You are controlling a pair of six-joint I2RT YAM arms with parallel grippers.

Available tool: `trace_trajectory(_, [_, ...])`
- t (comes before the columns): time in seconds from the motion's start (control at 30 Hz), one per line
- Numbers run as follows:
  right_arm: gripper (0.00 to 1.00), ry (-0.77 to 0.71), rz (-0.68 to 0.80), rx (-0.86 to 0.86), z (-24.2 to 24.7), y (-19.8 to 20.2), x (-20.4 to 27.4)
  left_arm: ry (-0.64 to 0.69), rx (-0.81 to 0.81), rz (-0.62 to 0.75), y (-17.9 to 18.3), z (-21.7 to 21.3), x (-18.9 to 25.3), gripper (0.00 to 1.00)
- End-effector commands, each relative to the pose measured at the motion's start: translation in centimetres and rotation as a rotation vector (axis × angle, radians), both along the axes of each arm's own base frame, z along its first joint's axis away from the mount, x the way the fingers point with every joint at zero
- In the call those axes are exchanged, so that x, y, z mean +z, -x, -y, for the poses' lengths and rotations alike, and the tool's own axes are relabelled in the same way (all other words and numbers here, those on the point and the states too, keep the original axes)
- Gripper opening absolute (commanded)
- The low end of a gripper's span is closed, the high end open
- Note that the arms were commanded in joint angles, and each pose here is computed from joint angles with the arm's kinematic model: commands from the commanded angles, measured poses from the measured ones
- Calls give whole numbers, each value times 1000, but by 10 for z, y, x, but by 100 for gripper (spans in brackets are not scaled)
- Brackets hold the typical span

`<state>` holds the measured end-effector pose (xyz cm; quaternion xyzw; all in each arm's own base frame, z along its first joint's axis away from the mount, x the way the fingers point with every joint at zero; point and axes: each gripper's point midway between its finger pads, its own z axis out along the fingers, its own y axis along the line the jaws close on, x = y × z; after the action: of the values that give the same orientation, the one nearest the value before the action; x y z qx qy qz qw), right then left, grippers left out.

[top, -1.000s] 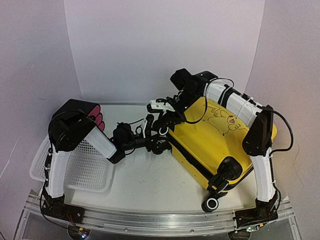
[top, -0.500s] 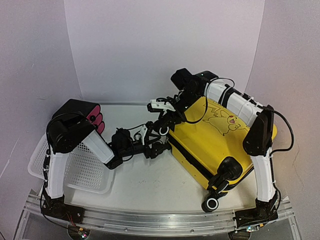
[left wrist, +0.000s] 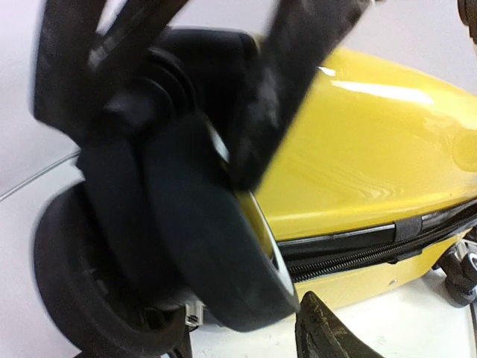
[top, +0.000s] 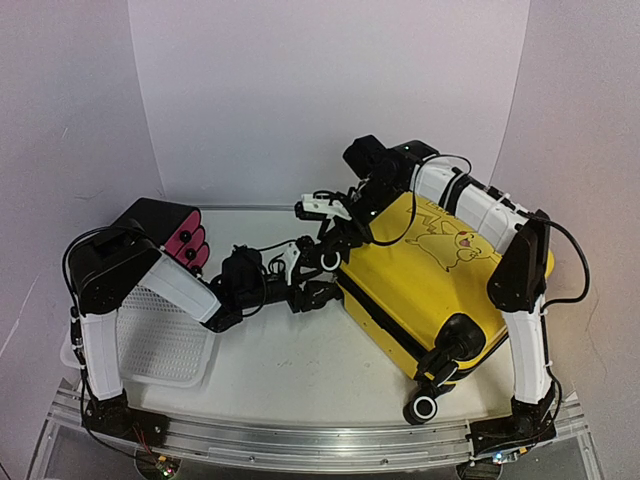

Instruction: Open, take out, and arrange the luggage

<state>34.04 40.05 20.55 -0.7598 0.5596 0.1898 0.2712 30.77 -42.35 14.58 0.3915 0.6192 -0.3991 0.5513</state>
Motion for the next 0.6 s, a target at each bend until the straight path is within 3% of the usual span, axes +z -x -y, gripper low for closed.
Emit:
trace_trajectory(0.0, [36,87,-220,-10,24,52,-2,-49,20,42,-3,6,-1,58])
trace_trajectory(0.37, [36,67,-233,-12,22,53,4,-27,128,20,-30,22,-11,62])
trace_trajectory(0.57, [35,61,-236,-13,20,53,4,-9,141,-16,-37,30,-17,56])
